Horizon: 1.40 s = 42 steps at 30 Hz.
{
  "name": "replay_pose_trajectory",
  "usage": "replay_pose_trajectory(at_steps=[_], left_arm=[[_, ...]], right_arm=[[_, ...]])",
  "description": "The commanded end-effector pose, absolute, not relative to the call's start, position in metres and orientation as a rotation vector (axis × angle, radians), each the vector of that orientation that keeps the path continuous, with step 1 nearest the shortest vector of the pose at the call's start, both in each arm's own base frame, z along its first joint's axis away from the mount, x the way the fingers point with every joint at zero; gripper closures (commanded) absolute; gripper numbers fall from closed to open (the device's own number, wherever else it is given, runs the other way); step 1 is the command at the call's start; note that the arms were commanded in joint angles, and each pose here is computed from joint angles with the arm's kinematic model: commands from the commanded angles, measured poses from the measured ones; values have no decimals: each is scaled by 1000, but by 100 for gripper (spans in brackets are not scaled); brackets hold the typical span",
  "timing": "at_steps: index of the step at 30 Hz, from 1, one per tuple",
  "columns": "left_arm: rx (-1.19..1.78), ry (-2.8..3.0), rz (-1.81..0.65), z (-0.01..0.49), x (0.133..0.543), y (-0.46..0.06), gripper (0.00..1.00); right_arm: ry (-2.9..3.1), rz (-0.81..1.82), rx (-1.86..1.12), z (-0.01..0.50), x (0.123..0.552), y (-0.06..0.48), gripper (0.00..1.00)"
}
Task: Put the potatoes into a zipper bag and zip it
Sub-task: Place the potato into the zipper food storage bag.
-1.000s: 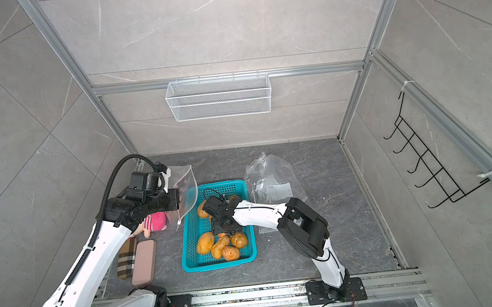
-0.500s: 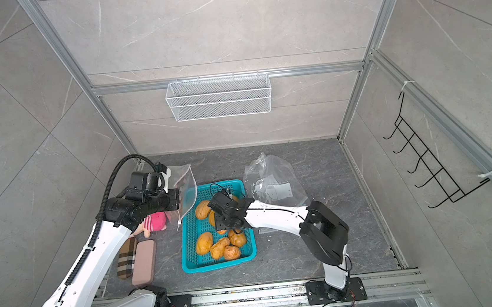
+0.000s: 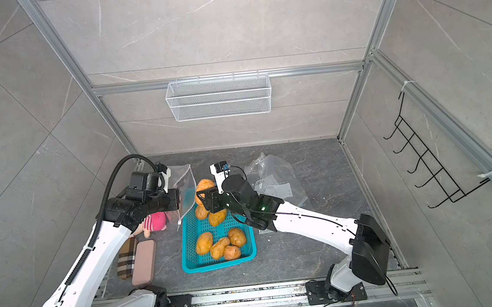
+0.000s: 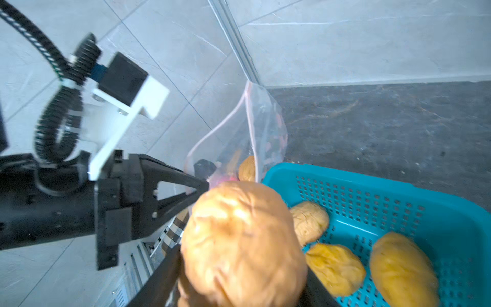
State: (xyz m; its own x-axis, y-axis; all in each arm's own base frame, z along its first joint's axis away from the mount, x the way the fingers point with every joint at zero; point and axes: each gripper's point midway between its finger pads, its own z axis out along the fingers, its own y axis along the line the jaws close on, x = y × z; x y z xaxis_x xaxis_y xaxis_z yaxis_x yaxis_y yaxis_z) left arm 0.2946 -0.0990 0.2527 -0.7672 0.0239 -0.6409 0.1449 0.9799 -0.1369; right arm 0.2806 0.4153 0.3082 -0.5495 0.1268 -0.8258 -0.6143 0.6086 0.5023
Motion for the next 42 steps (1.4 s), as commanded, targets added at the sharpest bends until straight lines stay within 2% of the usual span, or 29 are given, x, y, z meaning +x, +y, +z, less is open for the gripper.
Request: replay_pose_trajectory(at_steps=[1, 7, 19, 22, 24, 30, 36, 42], left_arm=[[150, 2412, -241, 259, 294, -102, 100], [153, 2408, -246, 260, 294, -102, 100], [148, 2399, -243, 262, 293, -101, 100], [151, 2396, -244, 263, 293, -101, 100], [150, 2395, -242, 262, 293, -101, 100], [149, 2400, -240, 261, 294, -101, 100], [149, 2402, -242, 260, 294, -101, 100], [150, 2404, -243, 260, 293, -101, 100]], right_arm=[[1803, 1147, -450, 333, 278, 446, 49], [1822, 1178, -482, 321, 287, 477, 45], [1928, 988, -448, 274, 316, 479, 44], [1965, 928, -429, 265, 324, 478, 42], [1977, 909, -418, 263, 327, 478, 35], [2012, 847, -391, 259, 331, 471, 25], [1994, 843, -410, 274, 322, 457, 25], [1990, 771, -405, 280, 307, 418, 25]])
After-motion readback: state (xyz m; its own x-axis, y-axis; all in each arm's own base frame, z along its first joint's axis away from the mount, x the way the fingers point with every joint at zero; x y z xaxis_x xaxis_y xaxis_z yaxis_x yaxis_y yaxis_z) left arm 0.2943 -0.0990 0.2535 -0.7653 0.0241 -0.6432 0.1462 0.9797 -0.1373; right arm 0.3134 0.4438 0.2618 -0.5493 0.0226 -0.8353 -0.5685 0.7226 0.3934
